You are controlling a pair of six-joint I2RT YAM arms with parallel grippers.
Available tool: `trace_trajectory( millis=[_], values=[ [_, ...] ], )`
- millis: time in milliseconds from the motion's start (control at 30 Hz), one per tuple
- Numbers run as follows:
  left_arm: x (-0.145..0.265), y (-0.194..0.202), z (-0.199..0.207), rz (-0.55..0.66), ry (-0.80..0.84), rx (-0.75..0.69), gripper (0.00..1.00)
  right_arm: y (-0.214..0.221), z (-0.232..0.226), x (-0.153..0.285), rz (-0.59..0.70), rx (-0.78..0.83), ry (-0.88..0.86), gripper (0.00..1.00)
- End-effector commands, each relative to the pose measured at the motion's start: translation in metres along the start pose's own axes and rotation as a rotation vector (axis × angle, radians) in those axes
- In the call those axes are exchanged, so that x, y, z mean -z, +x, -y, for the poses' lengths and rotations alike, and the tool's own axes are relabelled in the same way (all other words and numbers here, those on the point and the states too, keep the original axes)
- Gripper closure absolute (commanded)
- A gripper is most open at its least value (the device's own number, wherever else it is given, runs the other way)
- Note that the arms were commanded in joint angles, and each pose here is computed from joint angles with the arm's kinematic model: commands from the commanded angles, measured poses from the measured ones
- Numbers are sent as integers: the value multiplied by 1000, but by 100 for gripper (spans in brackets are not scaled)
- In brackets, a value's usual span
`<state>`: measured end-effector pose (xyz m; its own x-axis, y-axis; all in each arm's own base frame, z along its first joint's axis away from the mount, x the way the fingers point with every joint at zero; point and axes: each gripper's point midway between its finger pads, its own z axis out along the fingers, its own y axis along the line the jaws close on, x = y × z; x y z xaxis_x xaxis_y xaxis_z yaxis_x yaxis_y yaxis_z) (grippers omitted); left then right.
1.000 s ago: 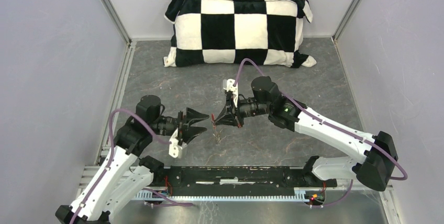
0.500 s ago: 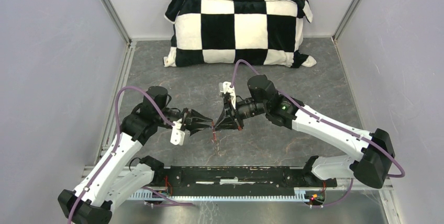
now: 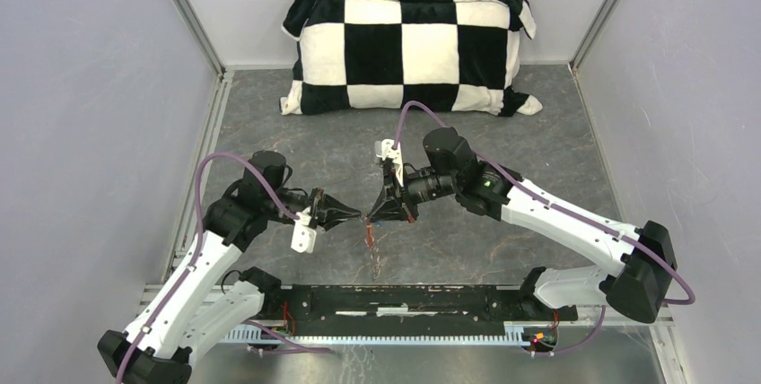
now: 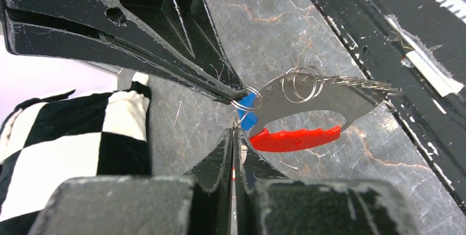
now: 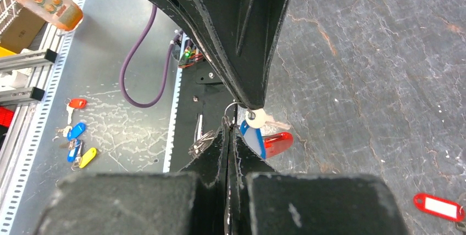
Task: Put the keys on the keyring
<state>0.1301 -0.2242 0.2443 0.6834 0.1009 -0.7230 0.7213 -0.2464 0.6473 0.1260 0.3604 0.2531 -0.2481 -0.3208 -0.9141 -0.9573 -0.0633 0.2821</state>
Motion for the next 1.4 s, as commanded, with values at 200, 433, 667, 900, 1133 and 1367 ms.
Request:
trace_trajectory(
  millis=[200, 433, 667, 900, 1133, 1367],
  values=[
    [5, -3, 4, -24, -14, -154, 98, -39, 18, 10, 90, 82, 119, 100],
    [4, -2, 14, -8, -6, -192, 97, -55, 21, 11, 204, 78, 151, 100],
    [7, -3, 10, -31, -19, -171, 77, -50, 22, 10, 207, 78, 146, 100],
    [21, -15, -31, -81, -216, 35, 77, -43, 19, 14, 217, 100, 154, 100],
    [23, -33, -52, 6, -330, 180, 55, -40, 12, 15, 307, 109, 125, 100],
    [12, -19, -35, -8, -193, 81, 50, -47, 7, 14, 342, 101, 97, 100]
  ],
)
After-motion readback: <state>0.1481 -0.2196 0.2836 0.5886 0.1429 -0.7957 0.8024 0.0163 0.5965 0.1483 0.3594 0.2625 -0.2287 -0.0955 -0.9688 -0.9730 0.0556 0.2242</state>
